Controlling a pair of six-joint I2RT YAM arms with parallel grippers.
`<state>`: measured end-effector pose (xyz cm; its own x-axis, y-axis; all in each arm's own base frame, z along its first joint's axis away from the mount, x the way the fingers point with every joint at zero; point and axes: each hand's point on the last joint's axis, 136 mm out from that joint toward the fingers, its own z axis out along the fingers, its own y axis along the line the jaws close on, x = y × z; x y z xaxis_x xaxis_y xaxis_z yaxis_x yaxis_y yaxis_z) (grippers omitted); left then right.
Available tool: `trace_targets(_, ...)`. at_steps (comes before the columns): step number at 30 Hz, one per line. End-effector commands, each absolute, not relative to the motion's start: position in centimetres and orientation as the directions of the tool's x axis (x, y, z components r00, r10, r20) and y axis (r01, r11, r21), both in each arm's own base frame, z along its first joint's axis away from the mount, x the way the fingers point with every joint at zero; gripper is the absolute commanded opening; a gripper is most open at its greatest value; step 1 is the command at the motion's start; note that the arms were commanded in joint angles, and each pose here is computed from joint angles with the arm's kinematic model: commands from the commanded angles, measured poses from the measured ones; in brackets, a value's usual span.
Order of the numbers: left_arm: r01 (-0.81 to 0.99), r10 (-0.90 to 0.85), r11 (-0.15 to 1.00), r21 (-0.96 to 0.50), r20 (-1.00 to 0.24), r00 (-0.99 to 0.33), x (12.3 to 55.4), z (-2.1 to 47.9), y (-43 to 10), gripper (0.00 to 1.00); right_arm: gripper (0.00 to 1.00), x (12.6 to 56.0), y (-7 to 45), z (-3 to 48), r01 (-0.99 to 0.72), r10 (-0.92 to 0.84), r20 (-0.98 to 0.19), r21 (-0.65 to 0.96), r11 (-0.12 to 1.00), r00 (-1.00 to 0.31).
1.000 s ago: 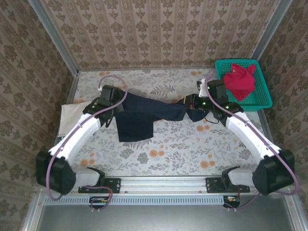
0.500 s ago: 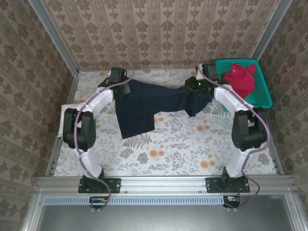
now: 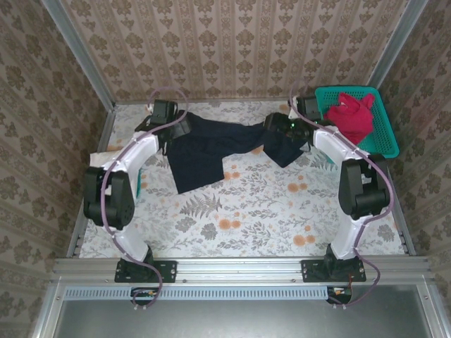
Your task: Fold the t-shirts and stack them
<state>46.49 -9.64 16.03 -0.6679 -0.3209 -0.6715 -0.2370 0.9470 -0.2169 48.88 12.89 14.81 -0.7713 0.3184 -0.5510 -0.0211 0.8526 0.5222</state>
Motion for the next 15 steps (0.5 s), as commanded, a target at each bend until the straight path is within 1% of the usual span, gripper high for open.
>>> trace_targets(1,-0.342,-0.405,0.912,-0.226,-0.632,-0.661,44.1,13.6,-8.0,0.94,0.86,46.7,13.1,14.7,-0.03,0.308,-0.57,0.506,0.862,-0.762)
trace_targets(2,-0.36,-0.423,0.904,-0.233,-0.613,-0.667,43.6,12.7,-7.9,0.89,0.86,45.9,12.9,13.9,-0.017,0.305,-0.561,0.495,0.869,-0.77)
trace_targets(5,-0.371,-0.457,0.89,-0.266,-0.543,-0.705,42.7,10.1,-8.9,0.81,0.81,44.0,11.4,11.4,0.053,0.306,-0.534,0.436,0.898,-0.788)
trace_targets(7,-0.392,-0.476,0.88,-0.27,-0.5,-0.724,42.4,8.5,-9.3,0.79,0.78,43.3,10.2,9.8,0.098,0.299,-0.522,0.377,0.921,-0.799)
trace_targets(9,-0.427,-0.489,0.872,-0.239,-0.468,-0.736,41.9,7.2,-9.4,0.78,0.73,42.8,9.5,8.5,0.13,0.296,-0.502,0.339,0.932,-0.813)
trace_targets(10,-0.449,-0.494,0.868,-0.212,-0.455,-0.741,41.6,6.5,-9.3,0.77,0.71,42.7,9.4,8.0,0.137,0.296,-0.49,0.334,0.933,-0.82)
trace_targets(12,-0.484,-0.507,0.858,-0.17,-0.427,-0.749,40.9,5.3,-8.9,0.75,0.7,42.5,9.4,7.1,0.164,0.307,-0.452,0.328,0.93,-0.837)
trace_targets(14,-0.496,-0.513,0.855,-0.153,-0.401,-0.759,40.4,4.1,-9.0,0.74,0.68,42.8,9.5,6.3,0.175,0.313,-0.432,0.33,0.928,-0.846)
trace_targets(15,-0.501,-0.518,0.852,-0.153,-0.391,-0.761,40.2,3.6,-9.1,0.73,0.64,43.0,9.5,6.0,0.178,0.314,-0.429,0.329,0.928,-0.847)
